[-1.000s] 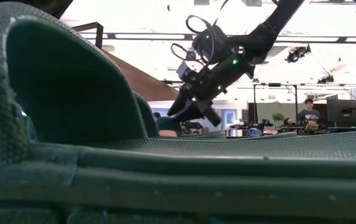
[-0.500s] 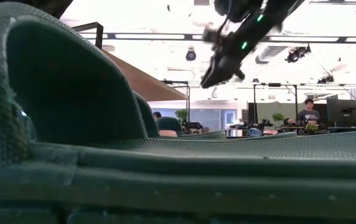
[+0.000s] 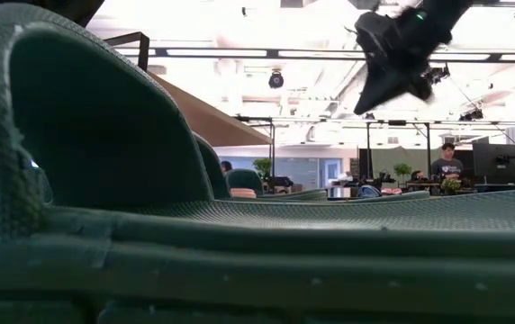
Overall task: Pick and place slides into the shelf
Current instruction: Put the green slide under the shelf
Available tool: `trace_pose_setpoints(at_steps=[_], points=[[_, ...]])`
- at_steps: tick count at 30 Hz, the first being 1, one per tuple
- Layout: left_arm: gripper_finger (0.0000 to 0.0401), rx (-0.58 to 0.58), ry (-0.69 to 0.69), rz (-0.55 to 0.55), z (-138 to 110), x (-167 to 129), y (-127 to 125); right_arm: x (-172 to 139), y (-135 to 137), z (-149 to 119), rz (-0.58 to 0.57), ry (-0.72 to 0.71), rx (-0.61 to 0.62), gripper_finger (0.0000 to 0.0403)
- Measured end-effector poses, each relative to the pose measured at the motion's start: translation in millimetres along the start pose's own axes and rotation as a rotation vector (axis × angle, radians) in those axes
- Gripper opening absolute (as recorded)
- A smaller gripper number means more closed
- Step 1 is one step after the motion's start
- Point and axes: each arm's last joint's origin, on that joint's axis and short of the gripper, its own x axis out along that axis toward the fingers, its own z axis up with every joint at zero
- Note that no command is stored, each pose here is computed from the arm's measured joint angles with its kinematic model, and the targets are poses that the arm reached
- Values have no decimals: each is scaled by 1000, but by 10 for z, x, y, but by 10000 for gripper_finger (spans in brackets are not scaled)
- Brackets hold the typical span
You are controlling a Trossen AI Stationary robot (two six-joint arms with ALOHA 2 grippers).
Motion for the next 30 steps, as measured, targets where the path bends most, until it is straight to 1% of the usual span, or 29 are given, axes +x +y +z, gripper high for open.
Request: trace_pose_setpoints(at_steps=[2, 4, 6, 7, 9, 11, 13, 20, 24, 30], points=[[1, 0, 3, -10, -1, 0, -3, 92, 29, -259, 56, -30, 133, 1], [1, -1, 5, -11, -3, 0, -3, 188, 43, -441, 132, -79, 269, 0], [1, 4, 9, -9, -8, 0, -1, 261, 32, -517, 177, -140, 360, 0], [1, 9, 15, -5, -14, 0, 1, 296, 29, -534, 178, -157, 380, 0], [1, 6, 28, -2, -28, 0, 3, 387, -5, -554, 141, -147, 391, 0], [1, -2, 43, 1, -43, -1, 7, 504, -26, -554, 111, -98, 392, 0], [1, -12, 63, 5, -65, -2, 11, 625, -16, -535, 104, -50, 393, 0], [1, -16, 70, 9, -73, -2, 13, 992, 69, -519, 76, 37, 403, 0], [1, -16, 70, 9, -73, -2, 13, 1136, 68, -531, 27, 44, 417, 0], [1, -16, 70, 9, -73, -2, 13, 1275, 27, -401, -9, 22, 424, 0]])
